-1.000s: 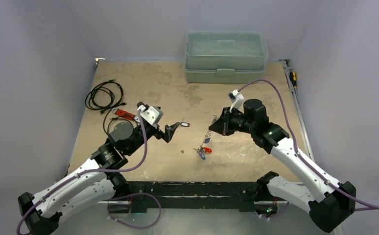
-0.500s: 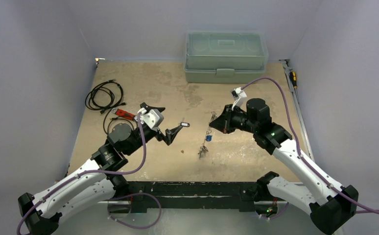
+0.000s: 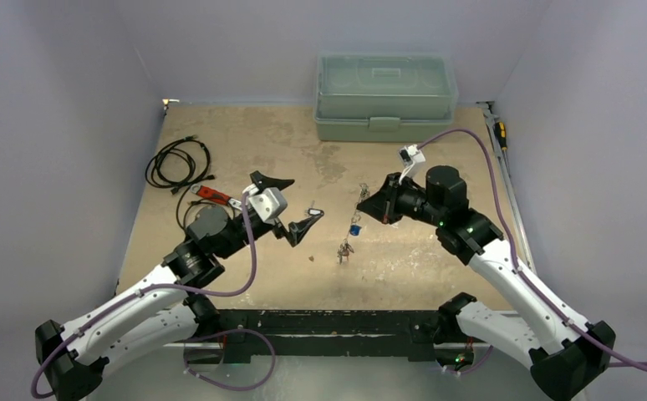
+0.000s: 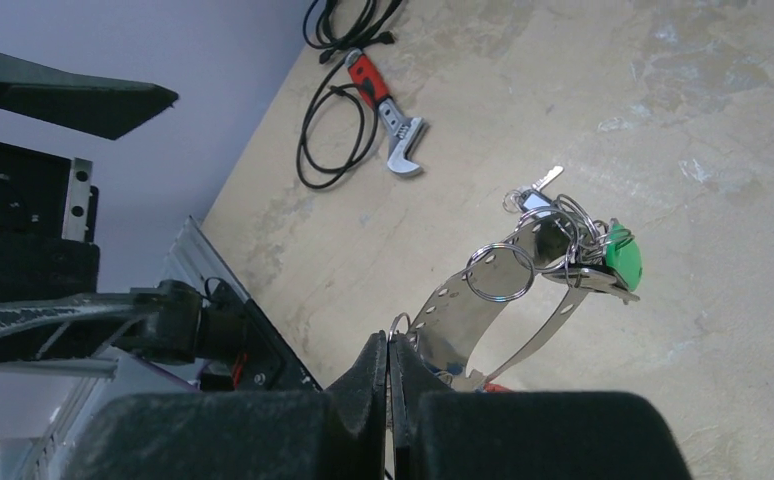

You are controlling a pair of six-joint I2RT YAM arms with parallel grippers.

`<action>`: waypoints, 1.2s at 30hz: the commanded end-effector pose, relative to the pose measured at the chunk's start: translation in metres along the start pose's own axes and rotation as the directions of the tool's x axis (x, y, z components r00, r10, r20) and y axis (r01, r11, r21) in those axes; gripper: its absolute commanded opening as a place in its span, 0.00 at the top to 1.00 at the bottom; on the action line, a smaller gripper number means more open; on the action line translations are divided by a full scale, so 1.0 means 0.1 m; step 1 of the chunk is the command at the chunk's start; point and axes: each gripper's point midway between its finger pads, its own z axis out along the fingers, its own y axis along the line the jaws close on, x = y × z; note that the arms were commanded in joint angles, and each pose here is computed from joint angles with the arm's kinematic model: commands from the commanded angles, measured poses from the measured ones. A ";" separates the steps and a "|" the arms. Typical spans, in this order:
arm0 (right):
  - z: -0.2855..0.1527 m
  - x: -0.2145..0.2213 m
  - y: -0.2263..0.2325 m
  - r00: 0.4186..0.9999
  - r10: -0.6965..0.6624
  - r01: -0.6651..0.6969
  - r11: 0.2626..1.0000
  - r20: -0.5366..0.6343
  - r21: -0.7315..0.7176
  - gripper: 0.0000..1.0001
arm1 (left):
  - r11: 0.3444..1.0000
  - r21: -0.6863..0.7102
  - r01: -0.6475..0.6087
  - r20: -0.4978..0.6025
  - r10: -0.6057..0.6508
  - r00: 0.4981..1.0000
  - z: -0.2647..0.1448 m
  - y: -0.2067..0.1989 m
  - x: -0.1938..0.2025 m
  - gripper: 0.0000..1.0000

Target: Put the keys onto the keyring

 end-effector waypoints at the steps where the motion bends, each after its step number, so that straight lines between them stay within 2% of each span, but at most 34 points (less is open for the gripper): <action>1: -0.15 -0.39 0.40 0.991 -0.051 0.066 0.991 0.122 -0.120 1.00 | 0.994 0.104 -0.037 0.102 0.026 0.994 0.13 -0.14 -0.34 0.04; 5: -0.18 -0.40 0.46 0.990 -0.058 0.077 0.986 0.129 -0.149 1.00 | 0.983 0.182 -0.001 0.106 -0.018 0.994 0.22 -0.28 -0.32 0.05; 15: -0.25 -0.42 0.58 0.987 -0.075 0.102 0.974 0.141 -0.200 1.00 | 0.964 0.261 0.054 0.111 -0.085 0.990 0.39 -0.43 -0.31 0.09; 19: -0.28 -0.41 0.65 0.985 -0.088 0.120 0.966 0.146 -0.231 1.00 | 0.961 0.272 0.053 0.110 -0.086 0.990 0.42 -0.44 -0.31 0.12; 28: -0.33 -0.41 0.75 0.972 -0.117 0.174 0.941 0.203 -0.290 1.00 | 0.944 0.271 0.188 0.102 -0.222 0.970 0.48 -0.48 -0.30 0.20; 36: -0.34 -0.43 0.83 0.959 -0.126 0.206 0.925 0.253 -0.319 1.00 | 0.926 0.293 0.239 0.113 -0.282 0.953 0.50 -0.55 -0.34 0.21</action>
